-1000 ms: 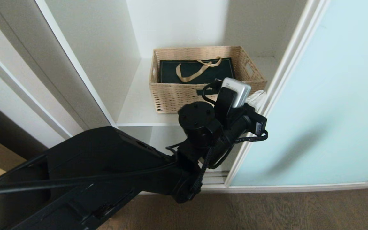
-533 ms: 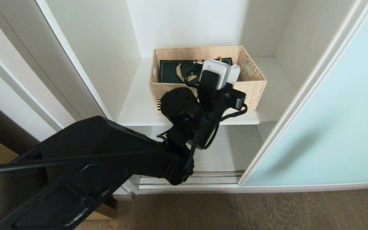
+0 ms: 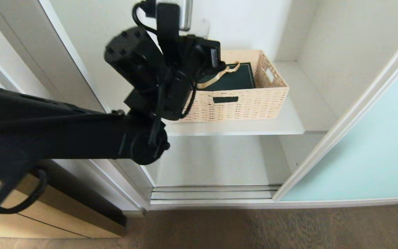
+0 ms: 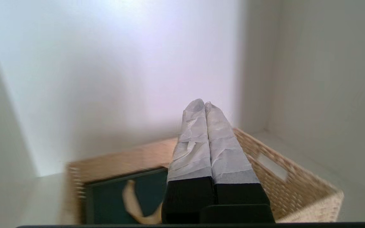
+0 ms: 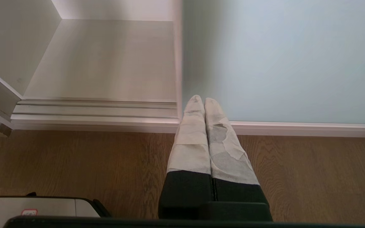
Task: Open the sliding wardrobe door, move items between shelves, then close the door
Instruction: Open the door
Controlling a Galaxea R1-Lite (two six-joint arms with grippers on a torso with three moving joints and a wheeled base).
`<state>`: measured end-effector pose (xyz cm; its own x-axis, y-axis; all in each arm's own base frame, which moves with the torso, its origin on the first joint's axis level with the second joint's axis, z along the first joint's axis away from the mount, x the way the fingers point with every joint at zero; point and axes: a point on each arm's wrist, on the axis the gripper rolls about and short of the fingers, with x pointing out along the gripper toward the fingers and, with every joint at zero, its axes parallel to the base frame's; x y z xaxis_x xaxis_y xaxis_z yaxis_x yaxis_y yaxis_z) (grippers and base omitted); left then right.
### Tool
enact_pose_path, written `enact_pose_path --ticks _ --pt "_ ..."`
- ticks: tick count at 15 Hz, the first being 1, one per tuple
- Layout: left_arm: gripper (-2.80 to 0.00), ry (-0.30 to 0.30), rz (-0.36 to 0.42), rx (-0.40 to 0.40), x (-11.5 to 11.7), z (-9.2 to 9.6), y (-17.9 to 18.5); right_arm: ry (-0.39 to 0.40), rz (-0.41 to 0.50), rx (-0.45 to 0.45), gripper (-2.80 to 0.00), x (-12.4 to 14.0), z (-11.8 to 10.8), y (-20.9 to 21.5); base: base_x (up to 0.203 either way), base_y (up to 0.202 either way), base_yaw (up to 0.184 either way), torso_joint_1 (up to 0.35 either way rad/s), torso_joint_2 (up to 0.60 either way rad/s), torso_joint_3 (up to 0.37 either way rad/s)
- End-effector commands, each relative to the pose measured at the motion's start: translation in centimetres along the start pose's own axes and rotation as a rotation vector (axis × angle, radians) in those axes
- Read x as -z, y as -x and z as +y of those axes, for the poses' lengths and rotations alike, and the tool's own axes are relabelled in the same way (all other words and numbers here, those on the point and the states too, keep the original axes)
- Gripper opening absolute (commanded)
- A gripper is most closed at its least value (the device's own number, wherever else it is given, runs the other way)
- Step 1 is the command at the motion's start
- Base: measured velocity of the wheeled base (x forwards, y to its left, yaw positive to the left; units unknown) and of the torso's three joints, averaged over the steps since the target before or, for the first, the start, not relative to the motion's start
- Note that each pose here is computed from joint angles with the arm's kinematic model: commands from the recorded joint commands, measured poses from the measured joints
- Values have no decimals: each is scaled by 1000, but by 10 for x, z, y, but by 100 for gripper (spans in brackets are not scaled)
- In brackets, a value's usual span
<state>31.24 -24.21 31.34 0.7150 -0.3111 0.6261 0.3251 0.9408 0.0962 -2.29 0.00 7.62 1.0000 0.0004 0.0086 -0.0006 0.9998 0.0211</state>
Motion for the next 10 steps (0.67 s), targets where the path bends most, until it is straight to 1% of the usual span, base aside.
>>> enact_pose_path --ticks 1,2,3,4,6,8,9,10 --pt "-280 8 -45 -34 -83 28 10 0 1 -1 -280 0 0 0 0 0 0 0 0 0" --pt "-280 -4 10 -37 -110 39 21 0 1 0 -280 0 0 0 0 0 0 0 0 0" --pt "-280 -20 79 -29 -130 48 34 0 1 -1 -280 0 0 0 0 0 0 0 0 0" --pt "-280 -36 143 -20 -146 56 47 0 2 -1 -280 0 0 0 0 0 0 0 0 0" --pt "-280 -78 299 -20 -177 75 85 0 1 0 -280 0 0 0 0 0 0 0 0 0" --pt "-280 -122 449 -59 -192 97 129 0 1 -1 -280 0 0 0 0 0 0 0 0 0" --pt "-280 -144 508 -98 -195 108 154 0 1 -1 -280 0 0 0 0 0 0 0 0 0" --pt "-280 -173 565 -158 -193 119 182 0 1 -1 -280 0 0 0 0 0 0 0 0 0"
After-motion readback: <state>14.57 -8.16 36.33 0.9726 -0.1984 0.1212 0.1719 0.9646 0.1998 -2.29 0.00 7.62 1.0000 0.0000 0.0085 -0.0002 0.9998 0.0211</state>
